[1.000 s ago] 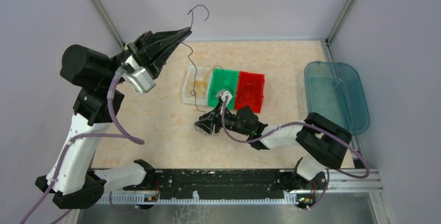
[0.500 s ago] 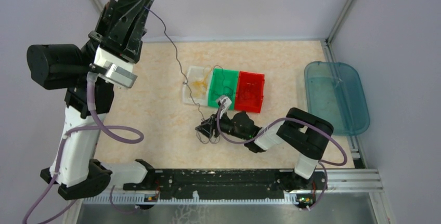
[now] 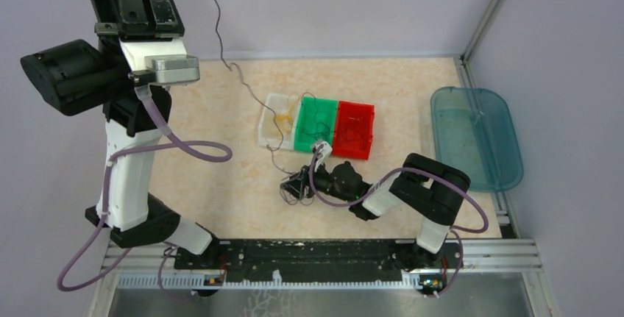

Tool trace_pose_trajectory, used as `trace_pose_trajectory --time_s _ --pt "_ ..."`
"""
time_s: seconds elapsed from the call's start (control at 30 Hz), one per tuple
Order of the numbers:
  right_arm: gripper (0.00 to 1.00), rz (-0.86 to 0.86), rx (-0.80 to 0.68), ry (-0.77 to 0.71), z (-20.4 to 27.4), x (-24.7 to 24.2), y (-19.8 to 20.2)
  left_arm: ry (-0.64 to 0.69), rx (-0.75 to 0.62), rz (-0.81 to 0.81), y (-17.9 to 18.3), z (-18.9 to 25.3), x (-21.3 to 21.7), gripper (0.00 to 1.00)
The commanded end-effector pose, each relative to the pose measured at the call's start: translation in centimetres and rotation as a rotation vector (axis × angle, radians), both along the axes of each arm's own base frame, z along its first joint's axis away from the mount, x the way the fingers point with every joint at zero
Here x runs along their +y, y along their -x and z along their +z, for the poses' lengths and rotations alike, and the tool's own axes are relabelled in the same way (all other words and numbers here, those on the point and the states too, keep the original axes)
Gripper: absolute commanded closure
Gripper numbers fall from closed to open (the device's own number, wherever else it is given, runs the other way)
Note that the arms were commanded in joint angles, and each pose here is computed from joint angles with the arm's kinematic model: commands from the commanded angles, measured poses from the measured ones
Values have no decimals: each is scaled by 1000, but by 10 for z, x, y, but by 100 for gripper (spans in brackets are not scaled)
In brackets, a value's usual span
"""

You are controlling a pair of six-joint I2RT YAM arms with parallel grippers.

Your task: Untangle the cables

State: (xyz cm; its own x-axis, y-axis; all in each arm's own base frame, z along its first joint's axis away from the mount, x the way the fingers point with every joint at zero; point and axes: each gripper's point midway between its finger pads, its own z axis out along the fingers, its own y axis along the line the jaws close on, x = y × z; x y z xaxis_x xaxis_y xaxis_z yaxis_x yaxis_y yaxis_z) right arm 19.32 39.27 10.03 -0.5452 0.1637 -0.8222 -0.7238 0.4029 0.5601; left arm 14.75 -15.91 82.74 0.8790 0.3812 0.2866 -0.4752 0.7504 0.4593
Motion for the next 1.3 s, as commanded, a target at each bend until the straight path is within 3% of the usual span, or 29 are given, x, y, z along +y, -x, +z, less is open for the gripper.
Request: trace_pose_trajectory --time_s 0.0,0.13,0.23,0.33,0.4,0.53,0.67,0.77,1.03,1.27 --pt "44 -6 -38 -61 18 2 2 95 -218 132 41 23 28 100" --pt "37 -18 -38 -46 16 -1 1 107 -248 156 48 27 33 100" --pt "39 -25 -41 -43 17 -3 0 90 -212 148 43 22 30 100" --pt "51 -65 -34 -13 11 -7 -6 81 -233 176 40 20 26 100" --pt "65 -101 -16 32 2 -11 -11 140 -328 188 62 31 39 100" --pt "74 -133 7 83 -11 -17 -14 103 -475 265 81 28 31 100" --pt "100 -286 59 229 -28 -37 -34 122 -502 306 100 29 46 100" --pt "100 -440 72 312 -24 -71 -47 158 -489 327 110 35 60 100" --pt "100 -714 232 270 -12 -169 -57 223 -531 413 155 41 97 100" --pt "100 -849 375 319 -22 -235 -54 278 -576 503 204 41 139 100"
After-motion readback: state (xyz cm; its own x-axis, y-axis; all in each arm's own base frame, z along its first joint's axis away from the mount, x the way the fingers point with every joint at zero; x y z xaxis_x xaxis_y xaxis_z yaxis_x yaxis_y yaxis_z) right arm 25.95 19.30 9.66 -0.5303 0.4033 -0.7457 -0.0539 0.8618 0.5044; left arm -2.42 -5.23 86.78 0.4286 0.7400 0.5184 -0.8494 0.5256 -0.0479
